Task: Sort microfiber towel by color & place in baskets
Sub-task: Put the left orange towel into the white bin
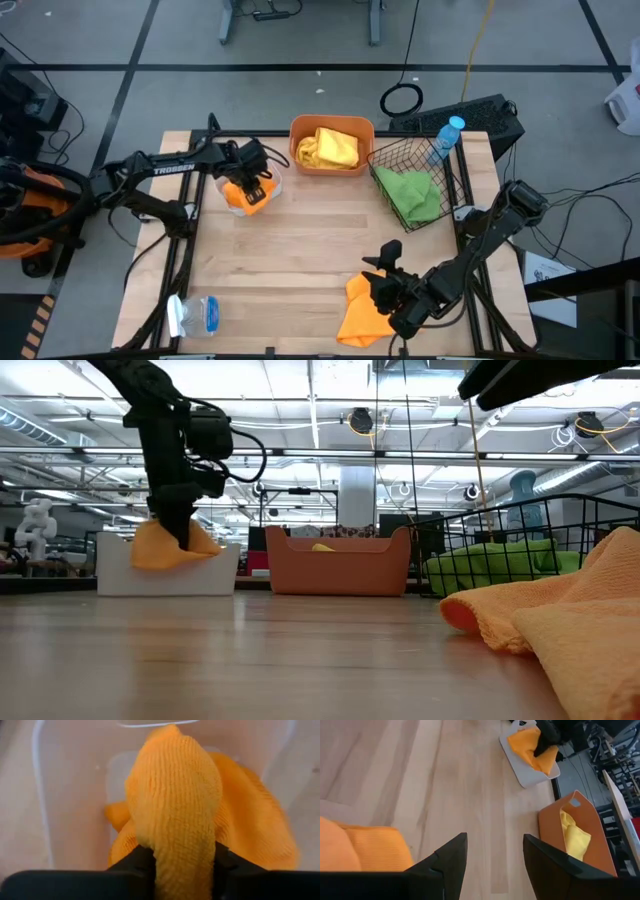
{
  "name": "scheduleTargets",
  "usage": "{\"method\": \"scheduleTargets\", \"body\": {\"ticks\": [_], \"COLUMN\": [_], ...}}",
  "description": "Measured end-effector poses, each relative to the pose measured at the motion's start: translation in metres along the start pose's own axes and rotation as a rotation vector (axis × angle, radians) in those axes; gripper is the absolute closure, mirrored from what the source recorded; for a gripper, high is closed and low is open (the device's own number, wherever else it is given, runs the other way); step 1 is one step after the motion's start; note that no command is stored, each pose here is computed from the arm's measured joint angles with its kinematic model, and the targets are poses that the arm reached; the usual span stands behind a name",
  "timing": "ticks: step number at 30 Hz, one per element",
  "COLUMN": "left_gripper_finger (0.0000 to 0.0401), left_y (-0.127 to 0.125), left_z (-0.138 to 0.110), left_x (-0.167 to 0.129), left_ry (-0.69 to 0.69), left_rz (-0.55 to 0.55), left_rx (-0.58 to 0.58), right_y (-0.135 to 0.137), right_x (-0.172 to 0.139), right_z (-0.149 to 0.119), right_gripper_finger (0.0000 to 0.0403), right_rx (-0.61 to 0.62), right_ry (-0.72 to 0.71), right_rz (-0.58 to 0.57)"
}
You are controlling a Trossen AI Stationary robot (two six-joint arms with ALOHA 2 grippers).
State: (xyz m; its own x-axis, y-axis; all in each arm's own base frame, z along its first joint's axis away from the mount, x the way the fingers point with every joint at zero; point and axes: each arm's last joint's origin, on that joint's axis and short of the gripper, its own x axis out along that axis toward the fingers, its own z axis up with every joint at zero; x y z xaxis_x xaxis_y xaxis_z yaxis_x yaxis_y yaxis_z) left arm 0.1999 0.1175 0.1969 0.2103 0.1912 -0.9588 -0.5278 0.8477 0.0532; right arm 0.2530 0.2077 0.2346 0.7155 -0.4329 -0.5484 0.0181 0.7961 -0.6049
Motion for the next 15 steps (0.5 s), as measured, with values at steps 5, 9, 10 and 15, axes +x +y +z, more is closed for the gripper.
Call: {"method": "scheduleTargets", "body": {"ticks": [5, 9, 10, 15], "left_gripper_finger": [0.0243, 0.0210, 0.0203, 0.0161], "left_y": [0.004, 0.004, 0.004, 0.005], "left_z": [0.000, -0.001, -0.001, -0.001], "left_x": [0.001, 0.006, 0.006, 0.002], "left_ry": [0.005, 0.044, 0.043, 0.024], "left_rz": [0.130, 0.154, 0.151, 0.186], "left_rx": [-0.001, 0.004, 0.005, 0.004], "right_y": [-0.004, -0.007, -0.008, -0.012], "right_x": [0.005, 0.009, 0.011, 0.015], "right_z": [0.000, 0.001, 0.001, 0.002], "right_gripper_finger": [0.0221, 0.0220, 0.0220, 0.0220], "right_rx": [0.003, -0.001, -0.001, 0.007], "right_ry": [0.013, 0.024, 0.028, 0.038], "right_rz": [-0.010, -0.020, -0.023, -0.032]}}
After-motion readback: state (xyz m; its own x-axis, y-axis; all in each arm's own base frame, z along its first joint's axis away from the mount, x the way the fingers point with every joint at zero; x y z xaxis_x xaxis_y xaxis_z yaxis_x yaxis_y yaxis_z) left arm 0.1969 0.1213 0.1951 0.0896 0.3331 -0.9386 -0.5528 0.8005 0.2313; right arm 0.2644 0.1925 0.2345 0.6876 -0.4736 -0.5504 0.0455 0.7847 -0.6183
